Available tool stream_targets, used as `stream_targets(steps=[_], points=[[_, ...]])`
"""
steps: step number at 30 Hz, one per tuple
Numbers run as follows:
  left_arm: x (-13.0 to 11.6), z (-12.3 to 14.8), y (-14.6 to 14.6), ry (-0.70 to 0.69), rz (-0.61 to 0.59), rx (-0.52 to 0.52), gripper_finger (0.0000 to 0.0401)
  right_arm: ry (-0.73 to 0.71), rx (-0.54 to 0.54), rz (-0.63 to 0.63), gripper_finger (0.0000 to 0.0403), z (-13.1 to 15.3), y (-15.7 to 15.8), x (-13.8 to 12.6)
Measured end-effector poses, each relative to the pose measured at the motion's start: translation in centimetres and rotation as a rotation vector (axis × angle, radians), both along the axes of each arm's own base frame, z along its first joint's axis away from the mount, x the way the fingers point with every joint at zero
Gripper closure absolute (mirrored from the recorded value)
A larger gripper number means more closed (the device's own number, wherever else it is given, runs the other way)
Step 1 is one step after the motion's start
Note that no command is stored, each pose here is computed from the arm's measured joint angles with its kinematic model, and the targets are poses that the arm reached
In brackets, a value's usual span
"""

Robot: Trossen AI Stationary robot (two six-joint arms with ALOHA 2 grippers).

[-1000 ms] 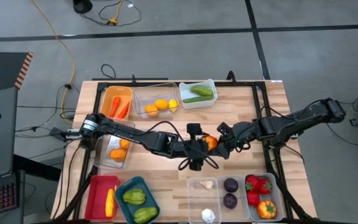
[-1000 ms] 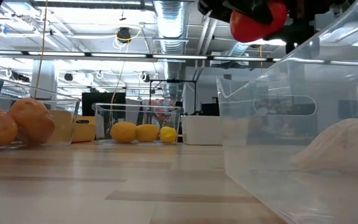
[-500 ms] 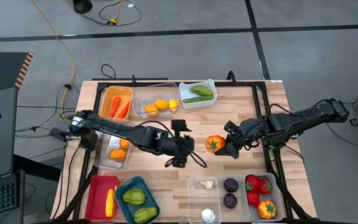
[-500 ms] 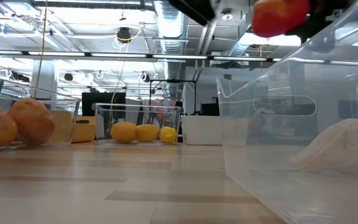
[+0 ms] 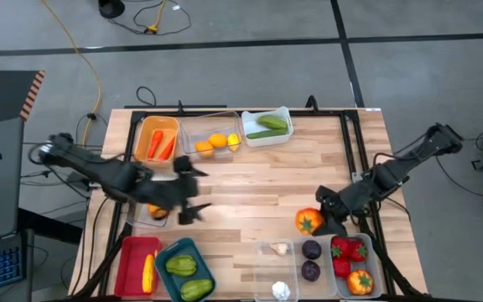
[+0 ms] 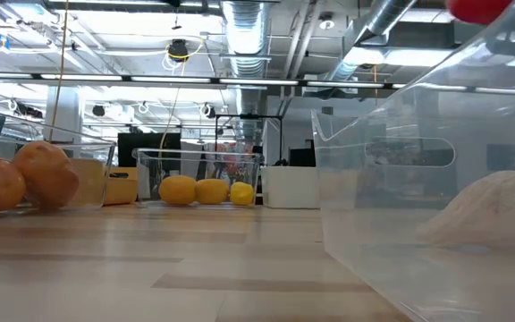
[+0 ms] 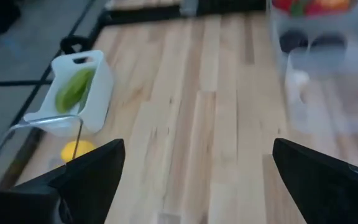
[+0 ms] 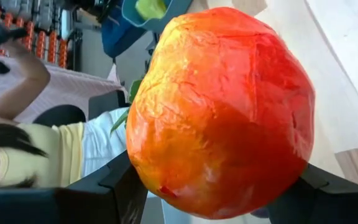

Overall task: Sort produce into baskets
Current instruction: Put the orange tomato into the gray bin

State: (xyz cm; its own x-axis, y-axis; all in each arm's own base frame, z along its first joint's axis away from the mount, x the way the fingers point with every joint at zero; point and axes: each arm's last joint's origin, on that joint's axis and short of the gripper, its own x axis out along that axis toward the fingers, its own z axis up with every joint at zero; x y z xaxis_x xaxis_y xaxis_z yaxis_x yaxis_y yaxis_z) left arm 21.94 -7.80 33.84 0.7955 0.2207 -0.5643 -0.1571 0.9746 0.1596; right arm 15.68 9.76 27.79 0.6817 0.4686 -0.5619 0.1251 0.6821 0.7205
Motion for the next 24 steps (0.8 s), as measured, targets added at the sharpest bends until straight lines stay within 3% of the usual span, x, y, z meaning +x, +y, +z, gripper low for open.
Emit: stream_targets(steps=[5,11,18,24], points=[[-5.2,-3.1,1.6,-0.212,-0.017,-0.090,0.0005,0.009,0.010,0.000,0.0126,0.0,0.8,-0.6],[-9.3,-7.6,4.1,-0.460,-0.023,-0.112,0.0005,0.033,0.030,0.012,0.0126,-0.1,1.3,-1.0],[-12.0,-11.3,6.0,-0.651,-0.062,-0.098,0.0005,0.114,0.128,0.027,0.0126,-0.1,2.3,-1.7],[-13.0,-13.0,6.8,-0.721,-0.040,-0.080,0.0005,0.275,0.246,-0.003,0.0126,-0.3,3.4,-3.1]])
